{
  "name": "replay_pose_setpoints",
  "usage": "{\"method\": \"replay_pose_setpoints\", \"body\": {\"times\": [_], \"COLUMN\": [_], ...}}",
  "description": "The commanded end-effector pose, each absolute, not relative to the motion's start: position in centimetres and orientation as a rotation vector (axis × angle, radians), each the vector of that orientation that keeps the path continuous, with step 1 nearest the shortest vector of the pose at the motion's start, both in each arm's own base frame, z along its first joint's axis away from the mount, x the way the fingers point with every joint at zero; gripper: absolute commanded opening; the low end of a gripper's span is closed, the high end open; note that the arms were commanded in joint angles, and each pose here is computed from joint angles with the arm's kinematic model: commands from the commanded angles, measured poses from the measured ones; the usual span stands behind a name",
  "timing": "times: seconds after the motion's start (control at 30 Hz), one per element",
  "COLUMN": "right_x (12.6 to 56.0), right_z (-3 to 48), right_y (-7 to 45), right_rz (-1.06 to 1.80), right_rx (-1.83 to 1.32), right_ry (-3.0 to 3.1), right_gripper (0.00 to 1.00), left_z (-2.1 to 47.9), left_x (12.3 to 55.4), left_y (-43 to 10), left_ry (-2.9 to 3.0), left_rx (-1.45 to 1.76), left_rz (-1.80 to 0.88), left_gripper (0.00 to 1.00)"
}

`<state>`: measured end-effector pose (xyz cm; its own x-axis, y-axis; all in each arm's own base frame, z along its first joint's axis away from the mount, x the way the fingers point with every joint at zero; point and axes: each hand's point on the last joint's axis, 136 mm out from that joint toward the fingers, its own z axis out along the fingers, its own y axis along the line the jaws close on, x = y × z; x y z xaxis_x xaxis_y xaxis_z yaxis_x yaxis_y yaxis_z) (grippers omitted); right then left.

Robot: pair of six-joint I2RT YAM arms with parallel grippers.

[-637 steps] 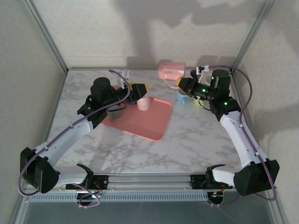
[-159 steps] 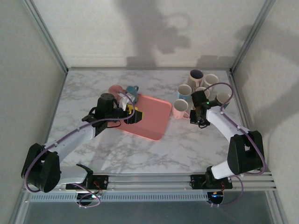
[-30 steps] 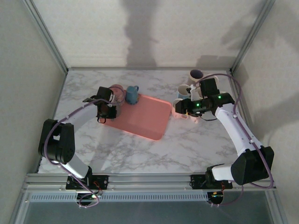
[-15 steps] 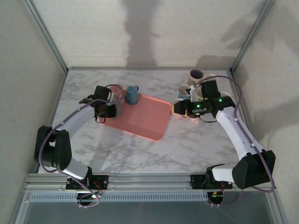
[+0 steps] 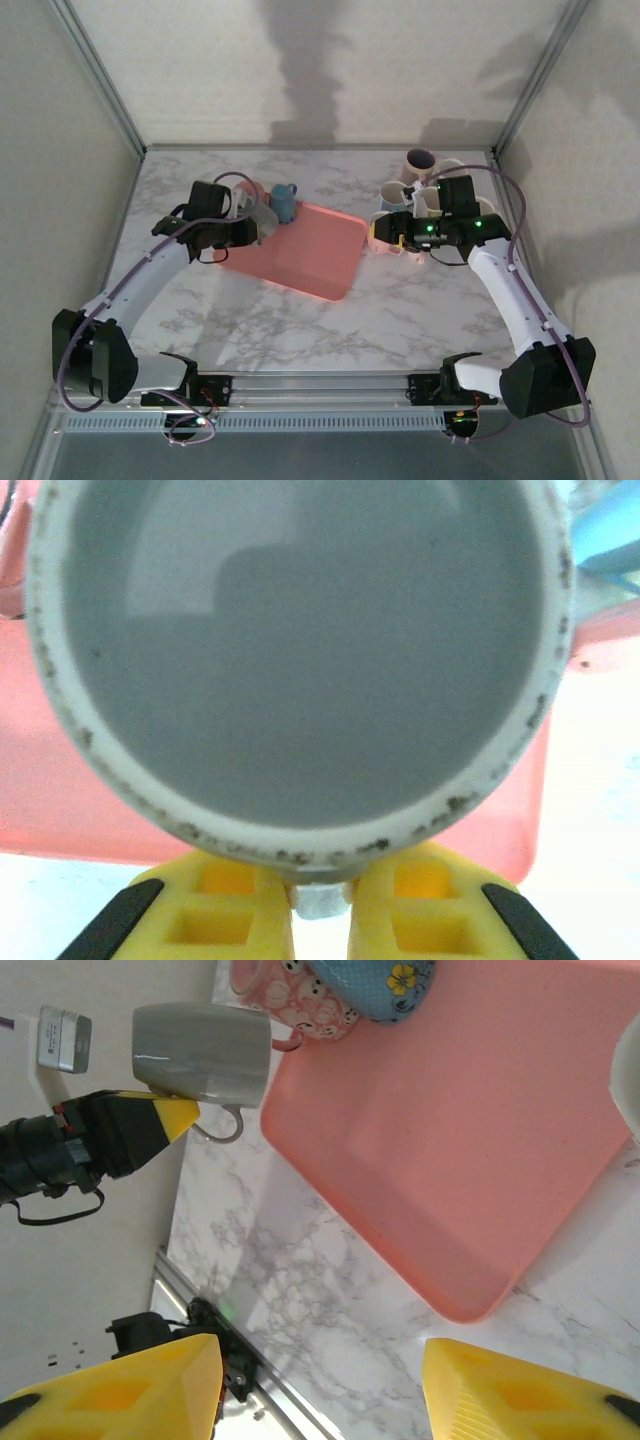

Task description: Turn the mug right side up

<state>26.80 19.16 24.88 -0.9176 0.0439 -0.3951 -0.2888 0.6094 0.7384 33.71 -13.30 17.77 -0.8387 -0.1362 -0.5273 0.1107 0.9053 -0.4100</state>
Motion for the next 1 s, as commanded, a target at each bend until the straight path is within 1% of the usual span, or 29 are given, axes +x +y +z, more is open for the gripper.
{"method": "replay_pose_setpoints", "body": {"times": [0.0,0.17,0.47,0.73,0.9,0.97], "right_x": [26.3,26.3,26.6,27.0,27.0,27.0], "right_z": [26.6,27.9,29.6,31.7,32.7,33.4], "right_y": [19.6,20.0,21.1,22.0,23.2,23.8], "right_rz": [1.303,1.386,1.615,1.789,1.851,1.873], "right_rx": [-0.222,-0.185,-0.063,-0.026,-0.035,-0.058], "right_ry": [2.378,2.310,2.178,2.028,1.973,1.935], "right_gripper": [0.57,0.59,0.59,0.64,0.64,0.62], "left_z": [24.3,28.1,33.3,36.9,38.6,38.9], "left_x": [34.1,33.4,32.1,30.7,30.1,30.0], "left_y": [-16.3,-18.6,-21.8,-25.0,-26.7,-27.3], "left_ry": [2.305,2.166,1.925,1.771,1.690,1.676], "left_rx": [0.049,0.088,0.109,0.176,0.185,0.190], "left_rz": [-0.826,-1.051,-1.357,-1.508,-1.593,-1.605], "left_gripper": [0.02,0.00,0.00,0.00,0.00,0.00]}}
